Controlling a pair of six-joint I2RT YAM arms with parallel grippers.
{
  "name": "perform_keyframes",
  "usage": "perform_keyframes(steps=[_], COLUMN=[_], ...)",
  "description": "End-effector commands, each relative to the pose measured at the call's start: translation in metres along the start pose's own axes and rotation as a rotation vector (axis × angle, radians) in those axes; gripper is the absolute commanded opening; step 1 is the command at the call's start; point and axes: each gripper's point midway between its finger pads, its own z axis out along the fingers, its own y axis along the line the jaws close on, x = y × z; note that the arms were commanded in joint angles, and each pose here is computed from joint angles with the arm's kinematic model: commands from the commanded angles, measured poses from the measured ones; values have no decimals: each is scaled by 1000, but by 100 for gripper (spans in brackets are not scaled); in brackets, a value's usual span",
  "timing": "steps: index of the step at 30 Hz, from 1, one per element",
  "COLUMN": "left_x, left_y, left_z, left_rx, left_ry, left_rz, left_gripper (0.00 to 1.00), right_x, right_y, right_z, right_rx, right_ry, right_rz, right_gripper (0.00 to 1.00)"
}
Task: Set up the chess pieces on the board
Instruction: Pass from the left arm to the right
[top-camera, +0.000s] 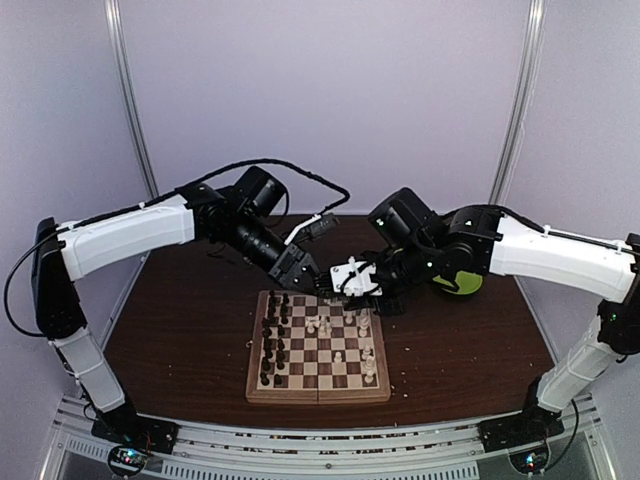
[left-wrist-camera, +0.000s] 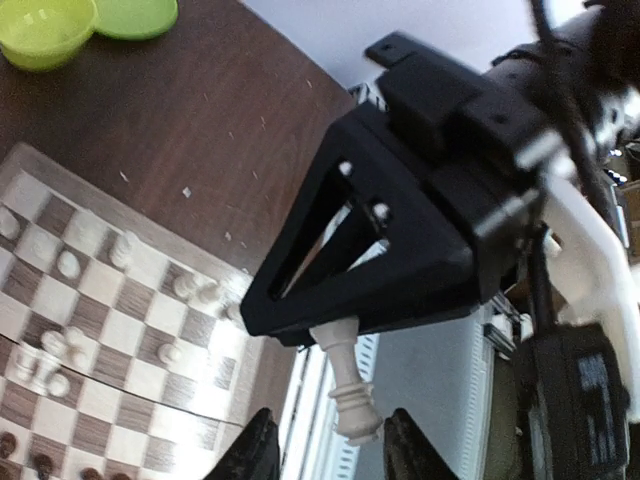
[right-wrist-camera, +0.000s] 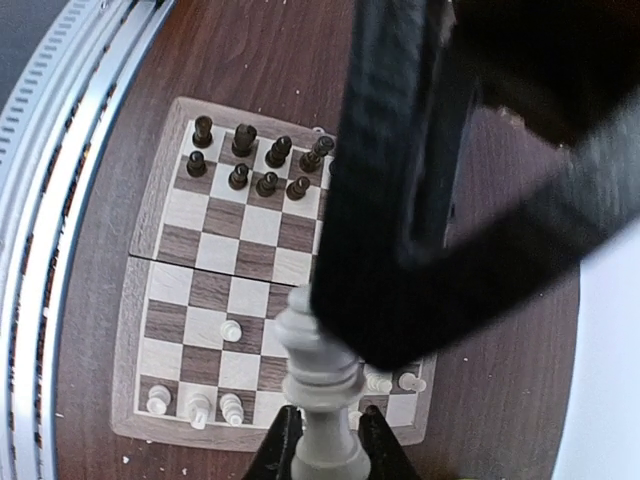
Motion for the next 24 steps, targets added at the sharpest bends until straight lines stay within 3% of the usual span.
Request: perform_keyframes(steps=[1, 5, 8, 18, 24], left_x=[-46, -66, -70, -87, -86], left_y=[-27, -60, -72, -82, -76], left_z=[-51, -87, -85, -44, -26], left_rx=[-162, -266, -301, -157, -98], left_ry=[-317, -604, -698, -702, -644], left_rz=[311, 567, 685, 721, 689], left_gripper=[37, 43, 44, 50, 46], right_x=[-23, -31, -34, -37, -35], right_y=[-1, -7, -11, -19, -24], right_z=[-32, -47, -56, -71, -75], right_rx=[-96, -175, -225, -247, -233], right_ry=[-205, -348, -443, -550, -575], right_rz=[197, 355, 457, 530, 545], right_gripper=[12, 12, 12, 13, 13])
